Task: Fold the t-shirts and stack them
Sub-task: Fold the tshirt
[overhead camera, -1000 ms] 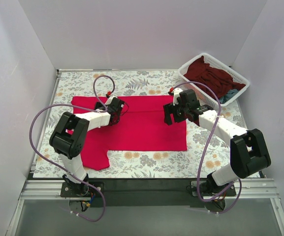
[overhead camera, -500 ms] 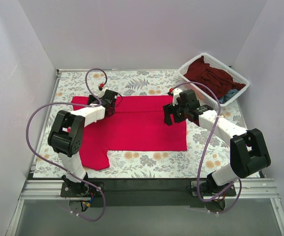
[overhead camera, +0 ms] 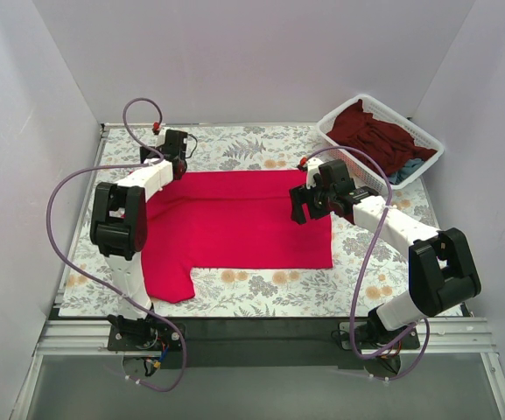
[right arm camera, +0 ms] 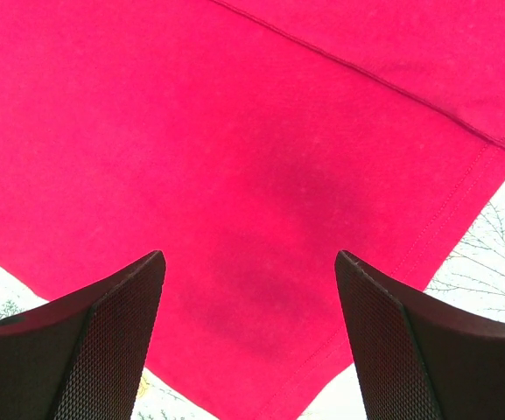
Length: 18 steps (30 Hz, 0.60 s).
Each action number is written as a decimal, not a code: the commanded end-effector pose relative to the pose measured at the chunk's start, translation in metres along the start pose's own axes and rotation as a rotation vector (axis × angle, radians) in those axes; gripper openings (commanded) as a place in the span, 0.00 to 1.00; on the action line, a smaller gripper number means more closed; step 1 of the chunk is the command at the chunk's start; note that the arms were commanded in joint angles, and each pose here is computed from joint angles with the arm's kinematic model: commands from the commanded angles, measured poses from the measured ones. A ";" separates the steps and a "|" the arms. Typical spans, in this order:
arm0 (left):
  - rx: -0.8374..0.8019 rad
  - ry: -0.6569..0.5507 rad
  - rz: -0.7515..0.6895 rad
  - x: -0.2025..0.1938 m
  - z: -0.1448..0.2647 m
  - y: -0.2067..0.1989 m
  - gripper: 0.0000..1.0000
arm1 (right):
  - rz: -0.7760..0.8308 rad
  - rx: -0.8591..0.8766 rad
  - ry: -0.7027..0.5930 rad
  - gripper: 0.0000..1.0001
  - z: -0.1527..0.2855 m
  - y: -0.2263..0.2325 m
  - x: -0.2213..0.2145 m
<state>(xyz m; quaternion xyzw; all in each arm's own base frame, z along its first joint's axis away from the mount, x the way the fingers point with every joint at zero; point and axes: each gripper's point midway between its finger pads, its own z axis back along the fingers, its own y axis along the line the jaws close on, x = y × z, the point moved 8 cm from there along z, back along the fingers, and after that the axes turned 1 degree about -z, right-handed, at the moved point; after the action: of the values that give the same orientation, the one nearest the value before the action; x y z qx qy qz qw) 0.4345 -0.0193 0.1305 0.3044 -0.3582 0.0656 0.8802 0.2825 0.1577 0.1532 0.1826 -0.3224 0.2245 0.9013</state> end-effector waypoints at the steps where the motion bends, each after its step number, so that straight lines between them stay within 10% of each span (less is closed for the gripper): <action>1: -0.144 0.071 0.215 0.010 0.038 0.002 0.71 | 0.023 0.027 -0.021 0.85 0.003 0.004 0.010; 7: -0.303 0.143 0.430 -0.021 0.071 0.012 0.70 | 0.021 0.053 -0.008 0.84 0.001 0.006 0.007; 18: -0.417 0.242 0.748 -0.028 0.037 0.020 0.37 | 0.020 0.086 0.002 0.83 0.000 0.008 0.004</action>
<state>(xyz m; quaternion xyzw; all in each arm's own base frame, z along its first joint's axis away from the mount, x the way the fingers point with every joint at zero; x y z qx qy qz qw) 0.3784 -0.0147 0.1406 0.0174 -0.3370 0.3178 0.8861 0.2772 0.1620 0.1491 0.2089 -0.3008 0.2357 0.9002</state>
